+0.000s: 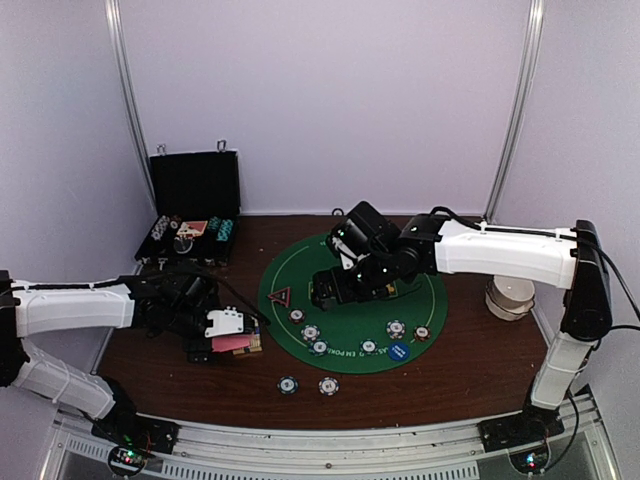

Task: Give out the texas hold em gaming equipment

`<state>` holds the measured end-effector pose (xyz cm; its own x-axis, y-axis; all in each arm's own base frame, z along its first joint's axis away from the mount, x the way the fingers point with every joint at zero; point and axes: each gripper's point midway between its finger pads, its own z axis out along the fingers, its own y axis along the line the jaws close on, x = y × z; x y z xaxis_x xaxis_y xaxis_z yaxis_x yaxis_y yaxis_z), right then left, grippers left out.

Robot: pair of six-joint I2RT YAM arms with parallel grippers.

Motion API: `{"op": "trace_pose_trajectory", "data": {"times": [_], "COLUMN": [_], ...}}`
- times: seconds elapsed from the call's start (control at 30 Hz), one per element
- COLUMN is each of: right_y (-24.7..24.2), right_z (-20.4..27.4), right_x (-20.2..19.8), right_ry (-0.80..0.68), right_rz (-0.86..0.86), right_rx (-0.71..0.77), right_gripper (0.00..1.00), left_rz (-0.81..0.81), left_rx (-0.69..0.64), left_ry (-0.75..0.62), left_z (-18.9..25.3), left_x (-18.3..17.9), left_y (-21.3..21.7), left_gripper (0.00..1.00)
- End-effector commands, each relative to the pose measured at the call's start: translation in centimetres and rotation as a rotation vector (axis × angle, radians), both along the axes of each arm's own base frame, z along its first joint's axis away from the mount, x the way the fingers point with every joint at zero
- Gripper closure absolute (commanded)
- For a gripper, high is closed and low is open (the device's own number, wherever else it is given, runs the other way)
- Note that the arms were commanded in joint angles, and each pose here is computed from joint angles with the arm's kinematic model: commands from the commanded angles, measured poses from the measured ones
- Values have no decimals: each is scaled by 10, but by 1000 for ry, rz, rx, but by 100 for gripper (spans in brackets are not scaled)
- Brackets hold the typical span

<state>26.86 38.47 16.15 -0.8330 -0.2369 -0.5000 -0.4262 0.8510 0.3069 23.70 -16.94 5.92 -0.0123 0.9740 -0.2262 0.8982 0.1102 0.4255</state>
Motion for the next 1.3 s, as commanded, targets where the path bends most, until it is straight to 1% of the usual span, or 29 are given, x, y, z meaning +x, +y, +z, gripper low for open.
{"op": "trace_pose_trajectory", "data": {"times": [0.0, 0.1, 0.2, 0.5, 0.87, 1.17, 1.27], "right_y": [1, 0, -1, -2, -4, -5, -5], "right_z": [5, 6, 7, 8, 7, 9, 7], "right_x": [4, 5, 5, 4, 1, 1, 0], "right_ry": [-22, -26, -28, -26, -18, -21, -17], "right_rz": [-14, -18, -18, -19, -15, -15, -13], "right_rx": [-4, -7, -5, -5, -6, -6, -9], "right_gripper": [1, 0, 0, 0, 1, 0, 0], "left_rz": [-11, -8, -6, -28, -2, -5, -9], "left_rx": [2, 17, 24, 24, 4, 10, 7], "left_ry": [-47, -70, -62, 14, 97, 142, 137], "left_z": [2, -2, -4, -7, -5, -6, -6], "left_x": [8, 12, 13, 6, 8, 12, 17], "left_y": [-4, -2, -3, -7, -9, -8, -8], "left_gripper": [3, 2, 2, 2, 3, 2, 2]}}
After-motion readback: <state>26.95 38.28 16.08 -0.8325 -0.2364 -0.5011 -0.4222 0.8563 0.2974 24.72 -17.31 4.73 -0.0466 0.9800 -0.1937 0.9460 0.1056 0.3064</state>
